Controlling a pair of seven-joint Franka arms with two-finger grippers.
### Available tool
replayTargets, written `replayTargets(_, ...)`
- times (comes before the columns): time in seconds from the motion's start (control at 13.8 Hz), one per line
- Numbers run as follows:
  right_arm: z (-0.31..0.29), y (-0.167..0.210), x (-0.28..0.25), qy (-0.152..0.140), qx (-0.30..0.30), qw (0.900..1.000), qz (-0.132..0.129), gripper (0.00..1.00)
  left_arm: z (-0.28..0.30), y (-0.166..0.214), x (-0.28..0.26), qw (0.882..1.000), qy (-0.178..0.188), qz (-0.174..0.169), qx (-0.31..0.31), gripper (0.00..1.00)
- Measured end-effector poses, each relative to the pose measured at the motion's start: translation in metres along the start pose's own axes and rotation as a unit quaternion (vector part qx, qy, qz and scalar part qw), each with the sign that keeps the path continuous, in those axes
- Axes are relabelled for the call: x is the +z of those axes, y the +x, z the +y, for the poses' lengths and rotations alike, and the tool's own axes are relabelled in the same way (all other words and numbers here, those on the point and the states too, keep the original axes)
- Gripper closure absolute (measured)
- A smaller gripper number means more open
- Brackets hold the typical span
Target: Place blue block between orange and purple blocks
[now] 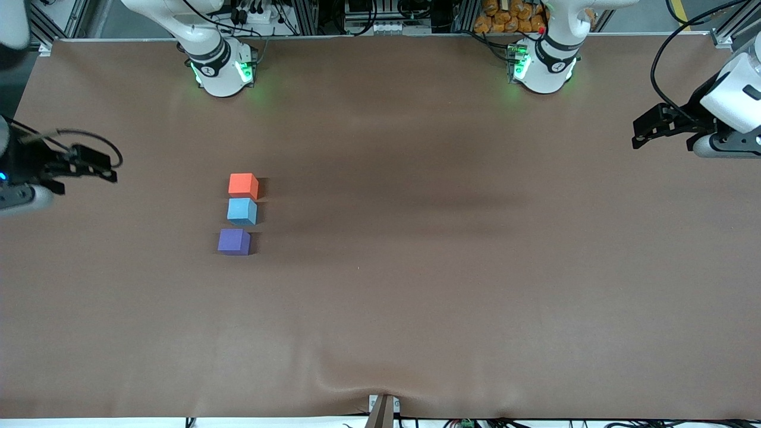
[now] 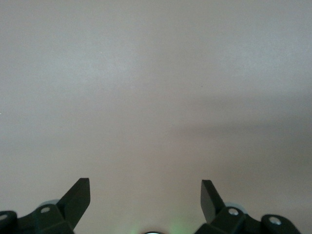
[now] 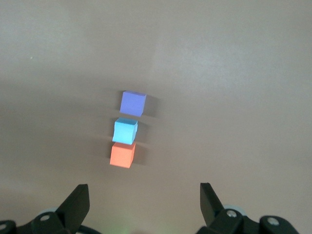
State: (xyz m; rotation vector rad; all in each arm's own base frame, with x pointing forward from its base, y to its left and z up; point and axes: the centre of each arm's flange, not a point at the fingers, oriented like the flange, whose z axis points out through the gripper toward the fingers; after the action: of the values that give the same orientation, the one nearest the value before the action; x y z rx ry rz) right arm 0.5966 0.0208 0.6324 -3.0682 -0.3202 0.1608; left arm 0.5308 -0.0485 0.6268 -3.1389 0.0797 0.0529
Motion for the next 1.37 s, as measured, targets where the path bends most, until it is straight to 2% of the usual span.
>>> replayTargets(0.36, -0.008, -0.034, -0.027, -0.001, 0.08, 0.997, -0.005, 0.0, 0.0, 0.0, 0.0, 1.0, 0.0, 0.0, 0.0, 0.0)
replayTargets(0.65, -0.012, -0.058, -0.021, -0.003, 0.123, 0.992, 0.007, 0.0, 0.0, 0.0, 0.0, 1.0, 0.0, 0.0, 0.0, 0.0)
replayTargets(1.16, -0.013, -0.071, -0.013, -0.005, 0.129, 0.992, 0.008, 0.0, -0.001, 0.001, 0.001, 1.0, 0.0, -0.001, -0.001, 0.0)
replayTargets(1.37, -0.013, -0.071, -0.012, -0.005, 0.129, 0.992, 0.008, 0.0, -0.001, 0.012, -0.005, 1.0, -0.001, 0.01, -0.001, 0.0)
